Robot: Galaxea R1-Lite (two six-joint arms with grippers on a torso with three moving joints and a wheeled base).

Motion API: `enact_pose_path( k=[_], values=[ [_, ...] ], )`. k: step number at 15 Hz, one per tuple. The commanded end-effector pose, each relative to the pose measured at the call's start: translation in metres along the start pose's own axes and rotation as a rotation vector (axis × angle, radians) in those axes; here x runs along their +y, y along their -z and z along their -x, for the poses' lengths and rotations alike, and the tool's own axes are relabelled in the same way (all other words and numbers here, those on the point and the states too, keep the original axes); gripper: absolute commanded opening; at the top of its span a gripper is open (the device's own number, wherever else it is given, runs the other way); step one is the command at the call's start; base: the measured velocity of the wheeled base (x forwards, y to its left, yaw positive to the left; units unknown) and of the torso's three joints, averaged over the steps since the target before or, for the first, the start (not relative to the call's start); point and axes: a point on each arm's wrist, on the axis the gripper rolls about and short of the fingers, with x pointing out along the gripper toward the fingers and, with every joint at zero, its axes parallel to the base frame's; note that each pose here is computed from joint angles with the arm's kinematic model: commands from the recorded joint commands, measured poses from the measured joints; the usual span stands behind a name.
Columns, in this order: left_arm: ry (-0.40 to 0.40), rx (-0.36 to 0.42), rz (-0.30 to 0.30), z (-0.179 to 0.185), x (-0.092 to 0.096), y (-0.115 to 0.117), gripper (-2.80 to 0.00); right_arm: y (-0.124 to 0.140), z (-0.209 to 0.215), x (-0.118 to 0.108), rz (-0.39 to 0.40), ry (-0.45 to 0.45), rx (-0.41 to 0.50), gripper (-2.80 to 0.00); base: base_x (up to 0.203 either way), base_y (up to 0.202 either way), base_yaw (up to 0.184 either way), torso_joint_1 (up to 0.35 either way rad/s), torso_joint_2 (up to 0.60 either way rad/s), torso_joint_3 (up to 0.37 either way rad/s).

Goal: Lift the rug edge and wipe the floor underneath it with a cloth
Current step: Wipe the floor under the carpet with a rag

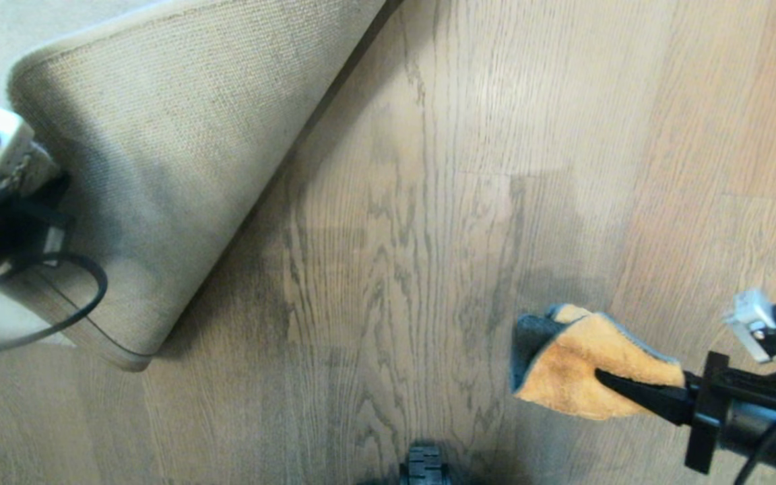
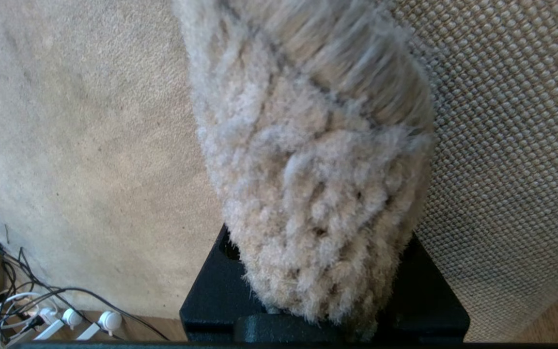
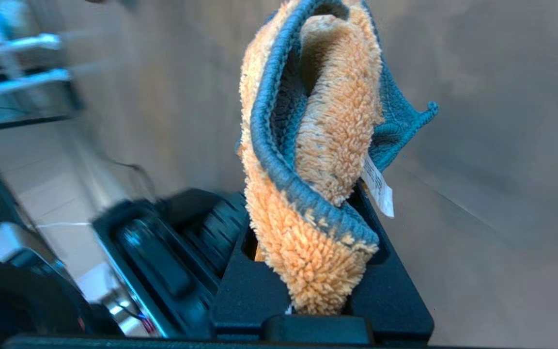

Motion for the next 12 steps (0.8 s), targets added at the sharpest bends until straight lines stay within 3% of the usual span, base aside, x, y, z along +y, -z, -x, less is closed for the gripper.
enact_pose_path(
  k=[1,4,6,12],
  values=[
    [-0.008,0.02,-0.007,-0.002,-0.002,0.002,-2.8,0.009,-0.058,-0.006,-0.036,-0.108,0.02,-2.8,0.0,0.0,0.0,0.0,0.0,0.0],
    [-0.004,0.03,-0.012,-0.003,-0.003,0.005,-2.8,-0.002,-0.107,0.01,-0.012,-0.24,-0.039,-2.8,0.0,0.0,0.0,0.0,0.0,0.0],
    [-0.004,0.035,-0.014,-0.003,-0.004,0.006,-2.8,-0.006,-0.131,0.023,0.003,-0.283,-0.059,-2.8,0.0,0.0,0.0,0.0,0.0,0.0],
    [0.003,0.043,-0.017,-0.002,-0.006,0.008,-2.8,-0.016,-0.186,0.075,-0.056,-0.236,-0.135,-2.8,0.0,0.0,0.0,0.0,0.0,0.0]
  ],
)
